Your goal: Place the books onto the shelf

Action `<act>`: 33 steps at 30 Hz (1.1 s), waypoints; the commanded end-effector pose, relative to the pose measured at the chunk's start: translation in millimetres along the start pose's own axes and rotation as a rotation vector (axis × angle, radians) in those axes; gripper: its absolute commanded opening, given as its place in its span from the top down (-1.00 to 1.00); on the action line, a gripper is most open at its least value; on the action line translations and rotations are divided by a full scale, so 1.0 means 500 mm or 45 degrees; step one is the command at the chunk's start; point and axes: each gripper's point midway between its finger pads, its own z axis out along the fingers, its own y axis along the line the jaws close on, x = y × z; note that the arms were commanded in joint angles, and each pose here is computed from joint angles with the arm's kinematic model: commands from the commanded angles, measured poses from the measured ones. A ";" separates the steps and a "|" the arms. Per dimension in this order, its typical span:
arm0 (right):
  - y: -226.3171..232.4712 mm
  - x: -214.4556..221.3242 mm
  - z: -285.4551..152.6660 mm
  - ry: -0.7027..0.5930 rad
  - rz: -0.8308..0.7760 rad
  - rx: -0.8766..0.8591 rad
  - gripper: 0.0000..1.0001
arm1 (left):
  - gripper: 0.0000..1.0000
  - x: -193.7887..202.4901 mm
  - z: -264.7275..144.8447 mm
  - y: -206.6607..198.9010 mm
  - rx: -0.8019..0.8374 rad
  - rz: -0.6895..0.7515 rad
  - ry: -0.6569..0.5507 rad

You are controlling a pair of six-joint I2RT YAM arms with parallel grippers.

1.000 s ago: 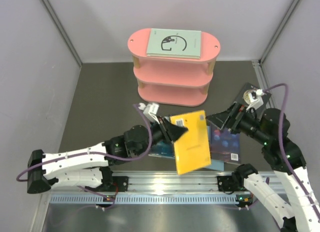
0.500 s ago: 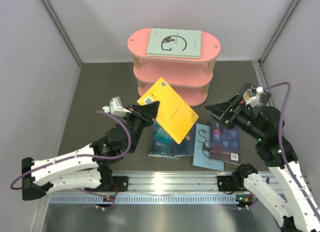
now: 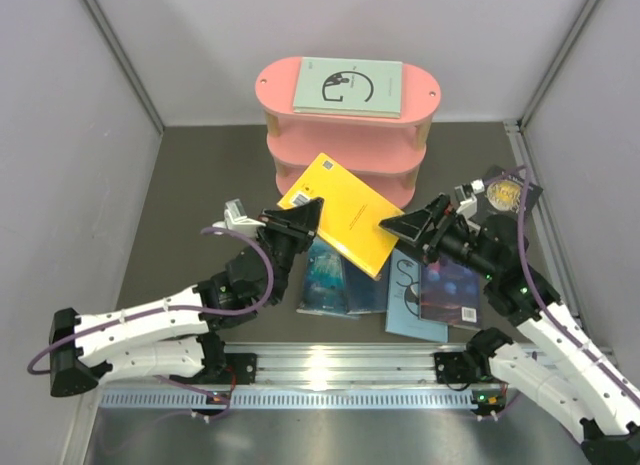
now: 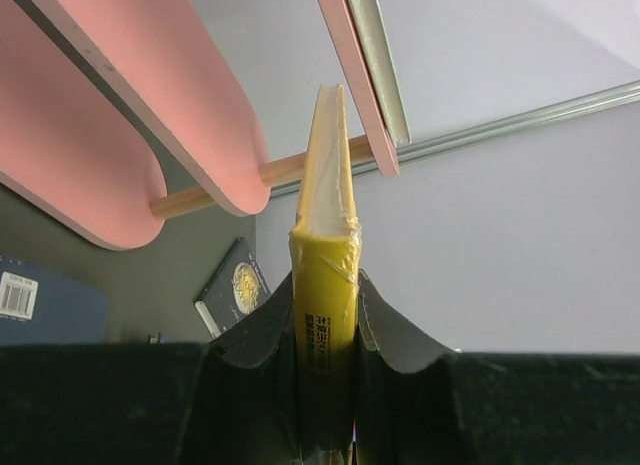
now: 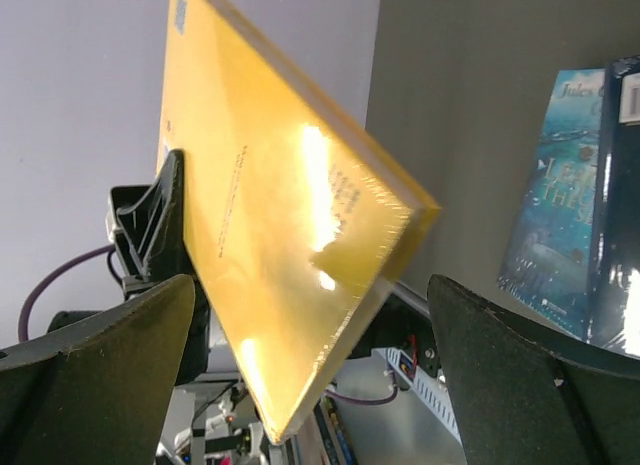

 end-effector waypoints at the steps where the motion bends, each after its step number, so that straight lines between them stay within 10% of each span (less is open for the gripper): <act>1: 0.073 -0.006 0.012 -0.038 -0.034 -0.149 -0.99 | 1.00 -0.033 -0.001 -0.060 0.075 -0.318 -0.055; 8: 0.050 0.022 0.050 -0.012 0.004 -0.149 -0.83 | 1.00 -0.028 -0.001 -0.053 0.069 -0.410 -0.049; 17: 0.062 -0.005 0.033 -0.107 -0.040 -0.100 0.97 | 1.00 -0.031 -0.014 -0.011 -0.012 -0.411 -0.027; 20: 0.081 -0.025 0.011 -0.169 -0.083 -0.087 1.00 | 1.00 -0.030 -0.023 0.005 -0.069 -0.311 0.008; 31: 0.309 -0.096 -0.057 -0.232 -0.381 -0.182 1.00 | -0.94 -0.113 -0.090 0.054 -0.169 0.007 0.057; 33: 0.357 -0.116 -0.060 -0.243 -0.455 -0.186 1.00 | -0.98 -0.135 -0.103 0.068 -0.184 0.055 0.045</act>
